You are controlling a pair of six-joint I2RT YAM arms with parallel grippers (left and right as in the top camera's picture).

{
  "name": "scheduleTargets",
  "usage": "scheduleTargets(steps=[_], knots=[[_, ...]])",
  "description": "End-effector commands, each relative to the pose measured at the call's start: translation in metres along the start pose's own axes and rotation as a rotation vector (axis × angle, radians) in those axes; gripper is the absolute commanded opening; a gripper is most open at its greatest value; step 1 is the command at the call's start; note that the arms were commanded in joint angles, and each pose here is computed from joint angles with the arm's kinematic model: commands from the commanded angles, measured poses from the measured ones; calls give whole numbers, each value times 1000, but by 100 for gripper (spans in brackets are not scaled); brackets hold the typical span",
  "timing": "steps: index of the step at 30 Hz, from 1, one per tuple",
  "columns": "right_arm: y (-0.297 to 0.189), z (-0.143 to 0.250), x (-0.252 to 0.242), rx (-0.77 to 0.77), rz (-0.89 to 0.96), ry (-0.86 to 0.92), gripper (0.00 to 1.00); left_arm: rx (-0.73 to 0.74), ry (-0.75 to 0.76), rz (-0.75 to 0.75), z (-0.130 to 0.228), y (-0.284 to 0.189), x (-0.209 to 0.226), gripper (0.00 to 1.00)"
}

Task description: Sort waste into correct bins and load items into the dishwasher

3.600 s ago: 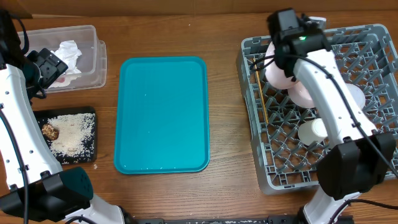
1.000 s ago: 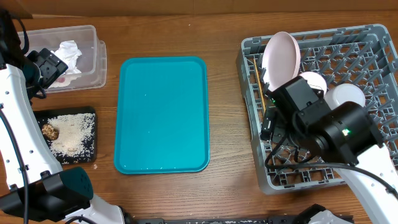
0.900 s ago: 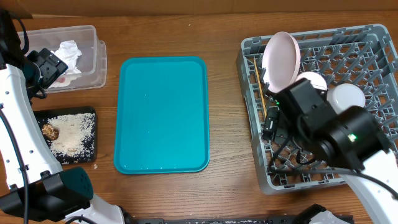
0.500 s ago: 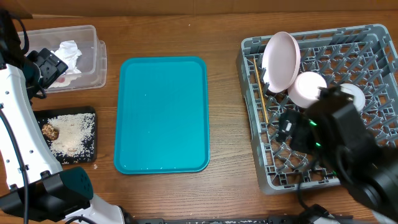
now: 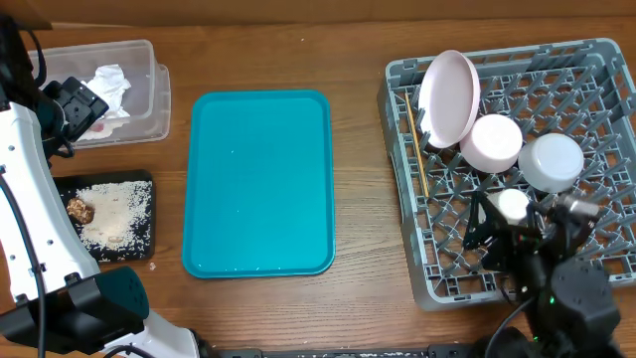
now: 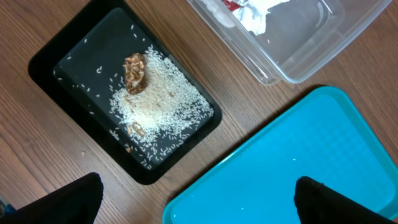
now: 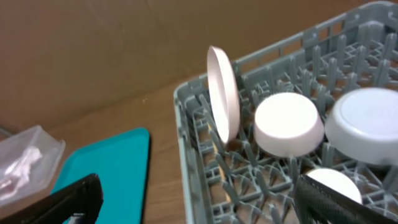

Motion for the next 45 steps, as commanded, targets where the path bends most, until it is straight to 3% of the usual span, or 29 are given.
scheduleTargets(steps=[1,9,20,40,45], knots=[[9,27,-9,-68,-81,-40,100,13,-13,-5,1,4,-1,100],[36,50,-18,-259,-202,-14,100,13,-13,-6,1,4,-1,100],[46,48,-30,-386,-192,-5,100,13,-13,-5,1,4,-1,100],[51,47,-47,-446,-133,-59,100,13,-13,-5,1,4,-1,100],[60,69,-51,-342,-111,-148,100,13,-13,-6,1,4,-1,100]])
Point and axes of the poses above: each gripper's point midway between its finger pads, its own y axis out along the fingers, its own x axis along the line the jaws close on, z = x × y, the point moved 2 cm from there along -y, back along the fingers
